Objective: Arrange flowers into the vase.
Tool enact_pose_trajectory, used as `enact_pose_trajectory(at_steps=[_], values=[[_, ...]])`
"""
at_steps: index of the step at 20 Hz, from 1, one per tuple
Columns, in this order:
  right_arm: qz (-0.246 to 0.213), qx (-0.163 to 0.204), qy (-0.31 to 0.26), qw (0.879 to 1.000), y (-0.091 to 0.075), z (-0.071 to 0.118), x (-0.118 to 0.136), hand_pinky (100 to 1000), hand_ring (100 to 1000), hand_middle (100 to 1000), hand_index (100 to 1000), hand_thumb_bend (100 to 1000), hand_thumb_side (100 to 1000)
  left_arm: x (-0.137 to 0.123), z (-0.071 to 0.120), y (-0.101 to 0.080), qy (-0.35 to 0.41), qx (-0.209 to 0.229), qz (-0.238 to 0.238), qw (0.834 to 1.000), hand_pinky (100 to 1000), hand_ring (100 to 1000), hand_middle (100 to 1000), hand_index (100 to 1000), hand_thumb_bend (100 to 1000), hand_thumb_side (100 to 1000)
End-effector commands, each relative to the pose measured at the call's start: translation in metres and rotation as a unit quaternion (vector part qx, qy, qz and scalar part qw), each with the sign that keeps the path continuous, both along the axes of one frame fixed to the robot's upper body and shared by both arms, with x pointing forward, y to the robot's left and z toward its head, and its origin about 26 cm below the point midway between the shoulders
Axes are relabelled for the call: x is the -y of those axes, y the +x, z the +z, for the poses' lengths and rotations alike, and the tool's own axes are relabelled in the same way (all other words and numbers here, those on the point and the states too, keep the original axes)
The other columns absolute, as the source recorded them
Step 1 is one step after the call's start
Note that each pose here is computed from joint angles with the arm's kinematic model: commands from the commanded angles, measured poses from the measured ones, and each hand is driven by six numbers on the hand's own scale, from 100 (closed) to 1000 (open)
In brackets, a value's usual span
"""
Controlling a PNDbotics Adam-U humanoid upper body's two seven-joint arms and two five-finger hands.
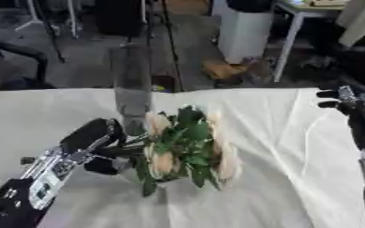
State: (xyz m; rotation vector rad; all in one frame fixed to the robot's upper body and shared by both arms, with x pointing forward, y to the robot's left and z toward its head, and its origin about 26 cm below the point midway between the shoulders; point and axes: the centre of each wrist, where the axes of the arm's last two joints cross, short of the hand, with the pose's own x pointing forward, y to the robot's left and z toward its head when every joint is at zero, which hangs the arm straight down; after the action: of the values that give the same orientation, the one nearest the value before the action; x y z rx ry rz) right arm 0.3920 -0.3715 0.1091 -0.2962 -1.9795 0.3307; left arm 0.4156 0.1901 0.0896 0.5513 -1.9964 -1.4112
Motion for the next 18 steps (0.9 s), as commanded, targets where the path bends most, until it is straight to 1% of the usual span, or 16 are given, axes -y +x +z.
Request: enact_pose_trajectory(at_steps=[1,2,3,5,9,11,12,13,16,18], values=[[-0.006,0.016,-0.012,1.0,0.0,0.014,0.006,675,737,704,708,100,890,-0.006,0.033,0.003,-0.055,0.03,0.0,0.998,100,100,100,174,604,469],[-0.007,0.016,-0.012,1.0,0.0,0.014,0.007,675,737,704,708,100,890,-0.007,0.039,0.003,-0.073,0.031,-0.001,0.997,100,100,100,164,646,444],[-0.007,0.016,-0.012,1.0,0.0,0.014,0.007,675,737,704,708,100,890,-0.008,0.046,0.002,-0.09,0.033,-0.002,0.995,100,100,100,151,725,439],[-0.007,0.016,-0.011,1.0,0.0,0.013,0.007,675,737,704,709,100,890,-0.009,0.062,-0.001,-0.126,0.036,-0.006,0.991,100,100,100,133,795,445],[-0.008,0.016,-0.011,1.0,-0.001,0.013,0.007,675,737,704,709,100,890,-0.014,0.097,-0.009,-0.189,0.045,-0.016,0.981,100,100,100,100,842,456],[-0.008,0.016,-0.01,1.0,-0.001,0.013,0.006,675,737,704,709,100,890,-0.015,0.112,-0.014,-0.22,0.048,-0.021,0.974,100,100,100,100,907,477],[-0.008,0.016,-0.01,1.0,-0.001,0.013,0.006,675,737,704,709,100,890,-0.016,0.119,-0.016,-0.235,0.049,-0.024,0.97,100,100,100,100,975,480],[-0.007,0.016,-0.01,1.0,-0.001,0.013,0.006,675,737,704,709,100,890,-0.016,0.125,-0.019,-0.247,0.048,-0.027,0.967,100,100,100,100,1000,479],[-0.008,0.017,-0.01,1.0,-0.001,0.014,0.006,675,737,704,709,100,888,-0.018,0.138,-0.023,-0.285,0.045,-0.031,0.957,100,100,100,100,1000,483],[-0.007,0.017,-0.01,1.0,0.0,0.013,0.005,675,737,704,709,100,890,-0.019,0.143,-0.023,-0.304,0.037,-0.032,0.951,100,100,100,100,1000,477]])
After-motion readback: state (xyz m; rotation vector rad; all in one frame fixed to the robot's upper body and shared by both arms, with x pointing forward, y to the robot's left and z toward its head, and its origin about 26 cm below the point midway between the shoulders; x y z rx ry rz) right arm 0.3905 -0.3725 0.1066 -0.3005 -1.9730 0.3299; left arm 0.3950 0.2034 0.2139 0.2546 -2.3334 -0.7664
